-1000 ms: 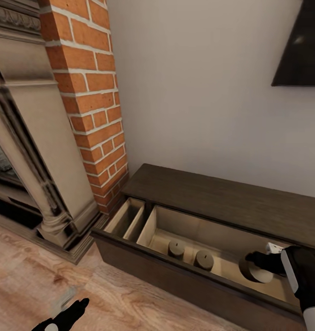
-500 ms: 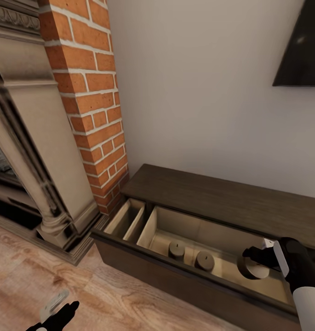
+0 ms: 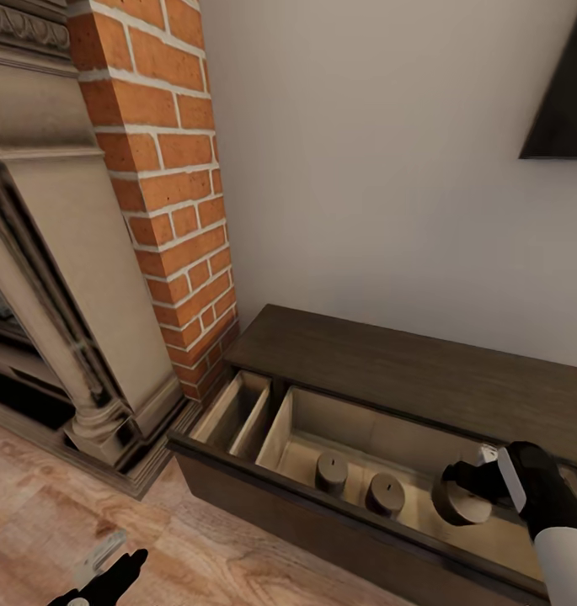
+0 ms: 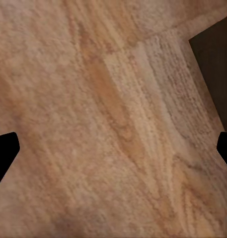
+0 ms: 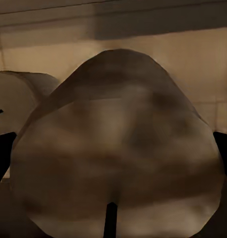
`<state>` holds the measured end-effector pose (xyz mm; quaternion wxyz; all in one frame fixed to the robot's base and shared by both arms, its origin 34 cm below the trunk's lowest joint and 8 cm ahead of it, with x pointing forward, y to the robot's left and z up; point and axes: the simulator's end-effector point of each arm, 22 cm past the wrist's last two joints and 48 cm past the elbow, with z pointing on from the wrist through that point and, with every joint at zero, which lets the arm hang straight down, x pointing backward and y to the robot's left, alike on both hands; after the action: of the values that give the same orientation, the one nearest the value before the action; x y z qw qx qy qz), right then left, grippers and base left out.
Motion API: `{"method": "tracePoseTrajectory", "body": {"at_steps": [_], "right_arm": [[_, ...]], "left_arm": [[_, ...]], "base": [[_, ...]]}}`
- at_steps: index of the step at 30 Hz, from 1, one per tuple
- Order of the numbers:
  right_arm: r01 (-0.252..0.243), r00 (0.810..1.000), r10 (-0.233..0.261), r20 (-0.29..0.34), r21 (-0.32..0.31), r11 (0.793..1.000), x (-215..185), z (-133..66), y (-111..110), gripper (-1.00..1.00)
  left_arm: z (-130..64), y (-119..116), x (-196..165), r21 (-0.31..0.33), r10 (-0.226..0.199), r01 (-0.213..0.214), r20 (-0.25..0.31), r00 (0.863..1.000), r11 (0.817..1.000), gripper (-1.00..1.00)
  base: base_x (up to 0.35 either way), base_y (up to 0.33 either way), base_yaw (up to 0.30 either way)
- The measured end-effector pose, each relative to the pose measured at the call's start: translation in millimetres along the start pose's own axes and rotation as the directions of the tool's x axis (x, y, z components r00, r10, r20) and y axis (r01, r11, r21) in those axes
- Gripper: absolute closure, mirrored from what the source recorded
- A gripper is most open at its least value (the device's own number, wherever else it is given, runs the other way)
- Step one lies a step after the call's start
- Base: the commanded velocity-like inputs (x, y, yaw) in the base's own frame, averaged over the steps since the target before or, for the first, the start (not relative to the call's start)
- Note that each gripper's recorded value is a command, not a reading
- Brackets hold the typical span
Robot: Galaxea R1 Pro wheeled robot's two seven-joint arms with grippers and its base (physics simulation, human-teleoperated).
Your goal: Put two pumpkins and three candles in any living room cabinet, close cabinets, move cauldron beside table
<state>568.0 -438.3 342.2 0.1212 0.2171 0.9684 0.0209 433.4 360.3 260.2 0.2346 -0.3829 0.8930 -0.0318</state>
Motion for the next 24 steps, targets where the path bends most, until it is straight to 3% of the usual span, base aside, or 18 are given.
{"method": "tracePoseTrajectory", "body": {"at_steps": [3, 12, 24], "right_arm": [[-0.004, 0.999, 0.004, -0.046, 0.007, 1.000, 15, 12.8, -3, 1.00], [-0.006, 0.997, 0.008, -0.082, 0.020, 1.000, 23, 29.0, -5, 1.00], [-0.008, 1.000, 0.009, -0.003, 0.061, 0.998, -5, 37.6, -7, 1.00]], "left_arm": [[0.0, -7, 0, 0.012, 0.004, -0.004, -0.001, 1.000, 1.000, -1.00], [4.1, -11, 12, 0.018, 0.029, -0.028, -0.051, 0.998, 0.999, -1.00], [8.0, -6, 19, 0.006, 0.033, -0.033, -0.067, 0.997, 0.999, -1.00]], "base": [[0.002, 0.001, 0.000], [0.000, 0.000, 0.000], [0.000, 0.000, 0.000]]}}
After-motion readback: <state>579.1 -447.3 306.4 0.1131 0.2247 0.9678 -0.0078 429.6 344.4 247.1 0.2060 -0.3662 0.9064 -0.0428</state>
